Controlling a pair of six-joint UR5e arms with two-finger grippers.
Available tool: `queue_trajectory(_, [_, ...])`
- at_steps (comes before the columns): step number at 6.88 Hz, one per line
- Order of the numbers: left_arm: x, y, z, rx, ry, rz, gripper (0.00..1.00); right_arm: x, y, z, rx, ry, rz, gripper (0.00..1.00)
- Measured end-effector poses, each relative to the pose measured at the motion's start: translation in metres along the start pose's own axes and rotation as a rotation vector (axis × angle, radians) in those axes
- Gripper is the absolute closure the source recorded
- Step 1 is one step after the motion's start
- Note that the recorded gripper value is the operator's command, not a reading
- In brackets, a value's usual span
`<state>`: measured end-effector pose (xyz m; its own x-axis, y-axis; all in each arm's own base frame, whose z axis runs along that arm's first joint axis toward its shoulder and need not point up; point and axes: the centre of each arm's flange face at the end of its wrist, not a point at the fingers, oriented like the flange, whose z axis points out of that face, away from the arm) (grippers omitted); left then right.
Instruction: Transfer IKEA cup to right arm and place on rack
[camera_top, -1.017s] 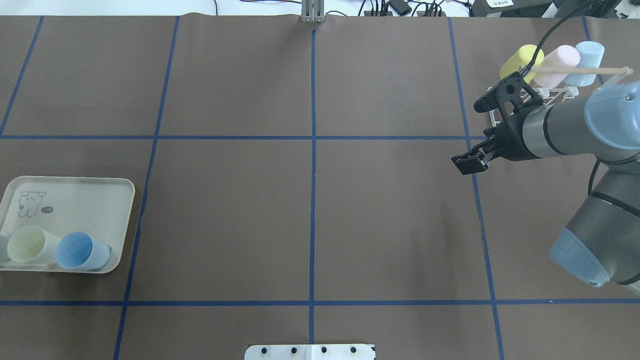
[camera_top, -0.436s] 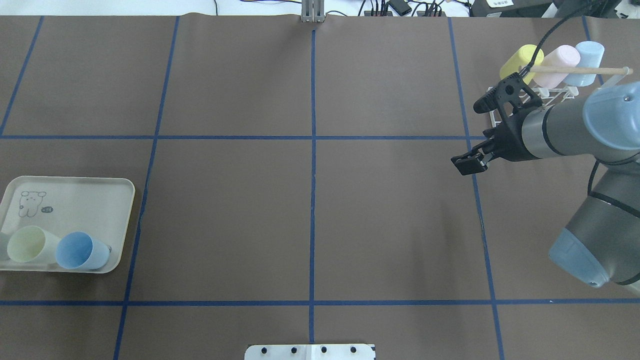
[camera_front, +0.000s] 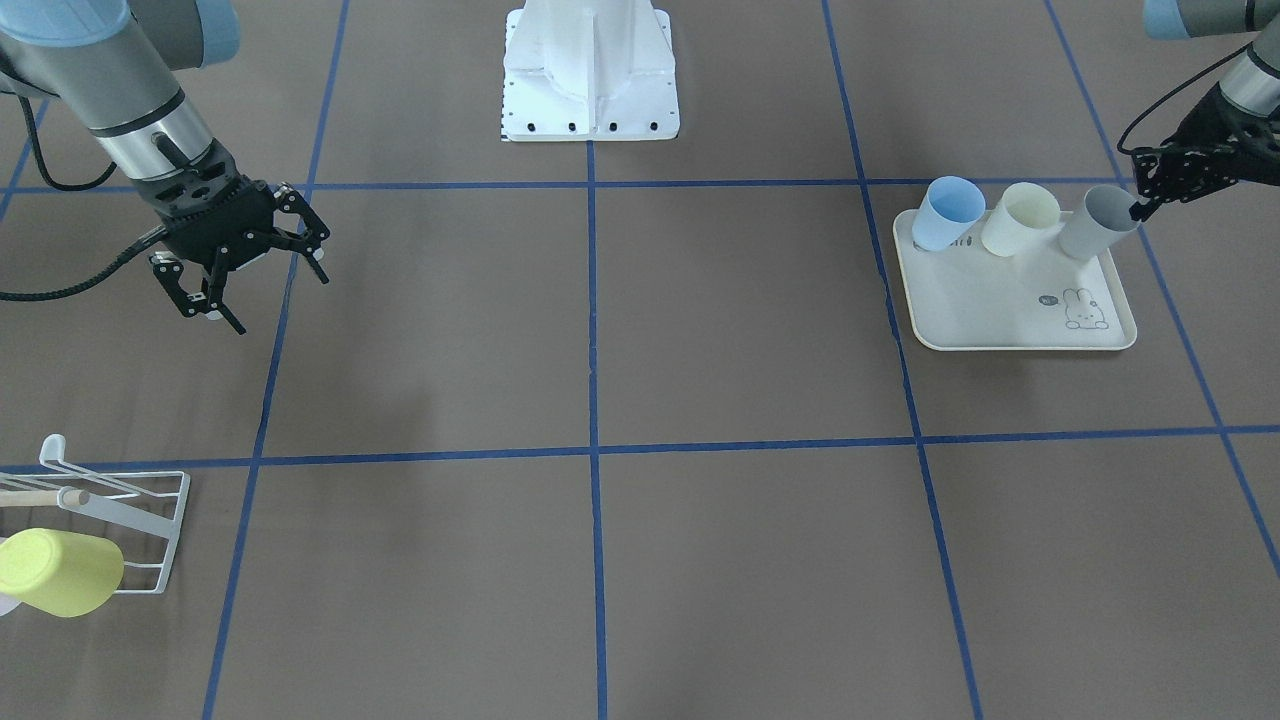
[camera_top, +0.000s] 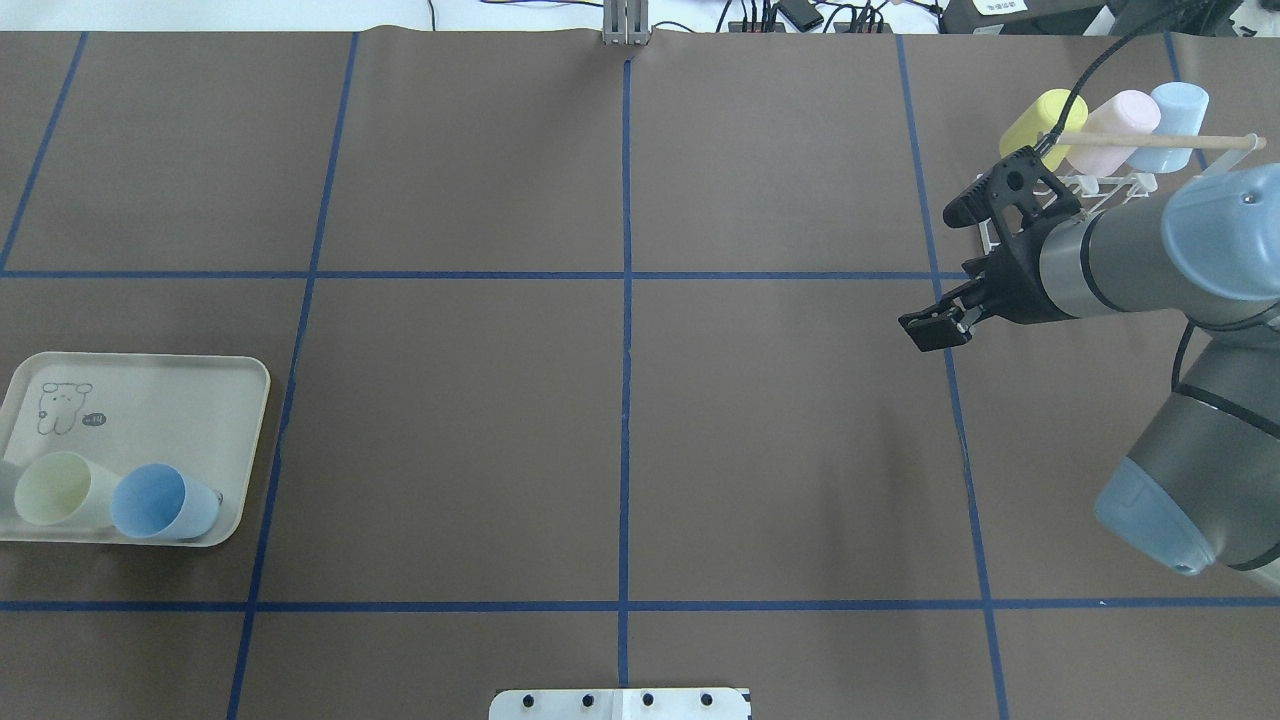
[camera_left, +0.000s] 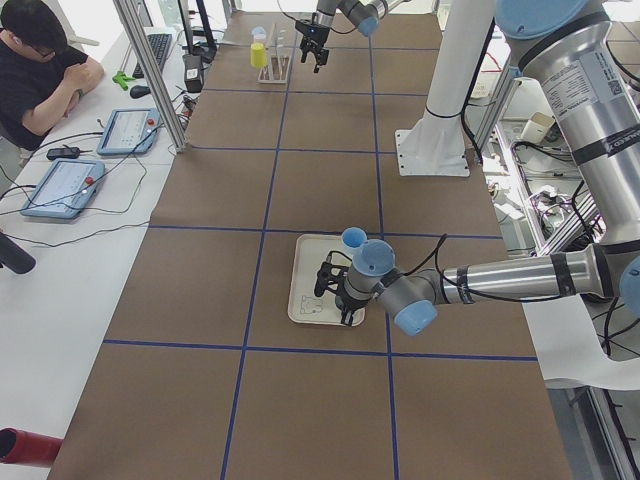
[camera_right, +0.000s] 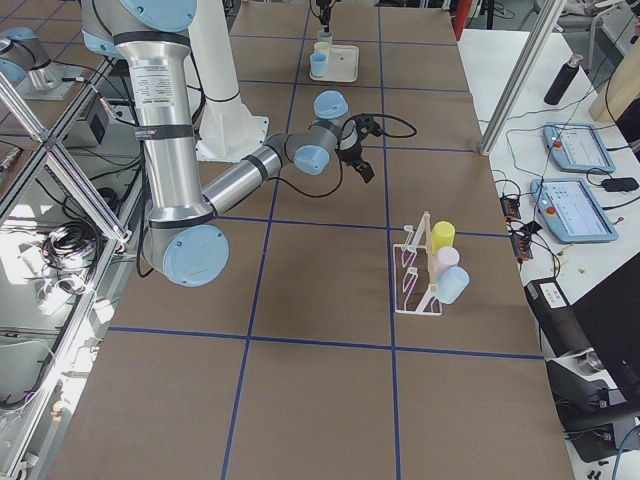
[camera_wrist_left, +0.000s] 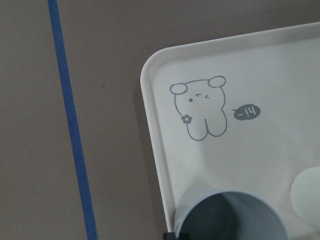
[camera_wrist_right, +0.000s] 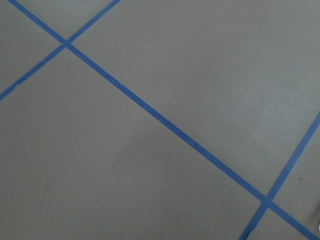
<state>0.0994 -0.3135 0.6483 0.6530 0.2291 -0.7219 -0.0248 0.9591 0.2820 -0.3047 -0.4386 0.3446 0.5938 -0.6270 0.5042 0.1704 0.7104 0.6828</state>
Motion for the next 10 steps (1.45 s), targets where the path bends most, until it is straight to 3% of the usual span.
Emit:
queue_trajectory(4, [0.004,-0.031,-0.044,0.104,0.007,-0.042,1.00,-0.032,-0.037,0.006,0.042,-0.052,-0.039,0.01])
queue_trajectory(8, [0.093,-0.181,-0.131,0.163,-0.036,-0.129,1.00,-0.101,-0.108,0.012,0.133,-0.142,-0.108,0.00])
queue_trajectory(10, [0.133,-0.221,-0.155,0.159,0.014,-0.137,1.00,-0.126,-0.128,0.014,0.158,-0.162,-0.130,0.01])
